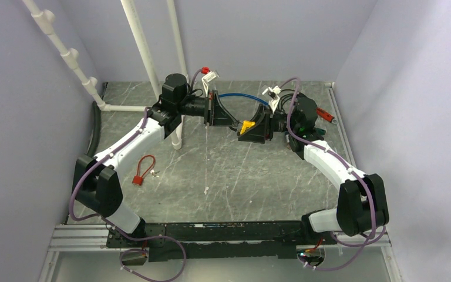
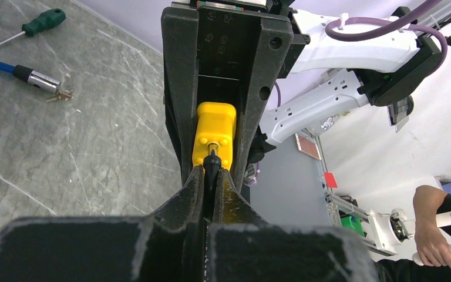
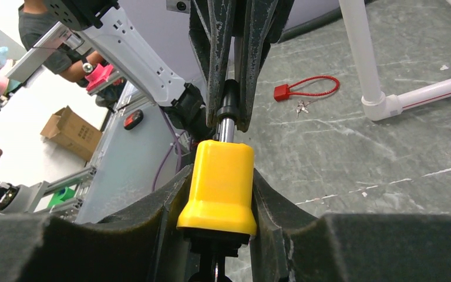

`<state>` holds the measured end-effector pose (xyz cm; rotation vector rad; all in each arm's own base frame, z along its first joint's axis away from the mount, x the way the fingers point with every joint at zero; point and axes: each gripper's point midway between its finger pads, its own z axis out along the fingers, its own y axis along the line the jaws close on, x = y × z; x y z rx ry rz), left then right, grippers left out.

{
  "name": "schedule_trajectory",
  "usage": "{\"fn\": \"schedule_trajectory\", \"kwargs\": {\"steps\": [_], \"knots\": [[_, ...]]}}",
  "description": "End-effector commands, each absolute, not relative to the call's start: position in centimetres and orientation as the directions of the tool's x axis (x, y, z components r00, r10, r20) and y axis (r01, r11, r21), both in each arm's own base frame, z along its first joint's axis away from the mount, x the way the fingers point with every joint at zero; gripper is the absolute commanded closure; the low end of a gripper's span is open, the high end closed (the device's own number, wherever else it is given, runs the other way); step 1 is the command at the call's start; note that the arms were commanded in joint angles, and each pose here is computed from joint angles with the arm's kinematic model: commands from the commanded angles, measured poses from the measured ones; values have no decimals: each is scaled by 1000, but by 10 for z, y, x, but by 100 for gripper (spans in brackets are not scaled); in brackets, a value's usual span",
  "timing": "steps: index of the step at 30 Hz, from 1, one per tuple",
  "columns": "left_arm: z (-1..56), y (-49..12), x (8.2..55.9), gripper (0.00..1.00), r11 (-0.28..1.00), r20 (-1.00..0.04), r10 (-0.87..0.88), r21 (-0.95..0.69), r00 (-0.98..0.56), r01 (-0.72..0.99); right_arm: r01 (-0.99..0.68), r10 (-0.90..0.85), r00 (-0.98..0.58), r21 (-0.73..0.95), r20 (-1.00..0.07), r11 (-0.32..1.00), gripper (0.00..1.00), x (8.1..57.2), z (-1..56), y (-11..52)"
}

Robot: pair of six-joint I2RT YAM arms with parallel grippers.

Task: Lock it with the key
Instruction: Lock the lock.

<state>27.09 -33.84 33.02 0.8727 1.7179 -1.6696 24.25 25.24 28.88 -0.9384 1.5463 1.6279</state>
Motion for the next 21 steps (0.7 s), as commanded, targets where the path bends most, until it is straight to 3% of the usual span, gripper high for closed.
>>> {"fn": "schedule_trajectory", "kwargs": {"steps": [1, 9, 21], "knots": [[367, -316, 287, 100, 51, -836, -36, -548, -547, 835, -923, 29, -384, 382, -923, -44, 100, 241, 305, 238], [368, -316, 279, 100, -23, -846, -52, -530, -531, 848, -912, 29, -409, 408, -912, -43, 100, 242, 299, 237], [358, -332, 275, 100, -28, -873, -11, -487, -488, 873, -878, 31, -473, 468, -881, -99, 100, 231, 305, 251]]}}
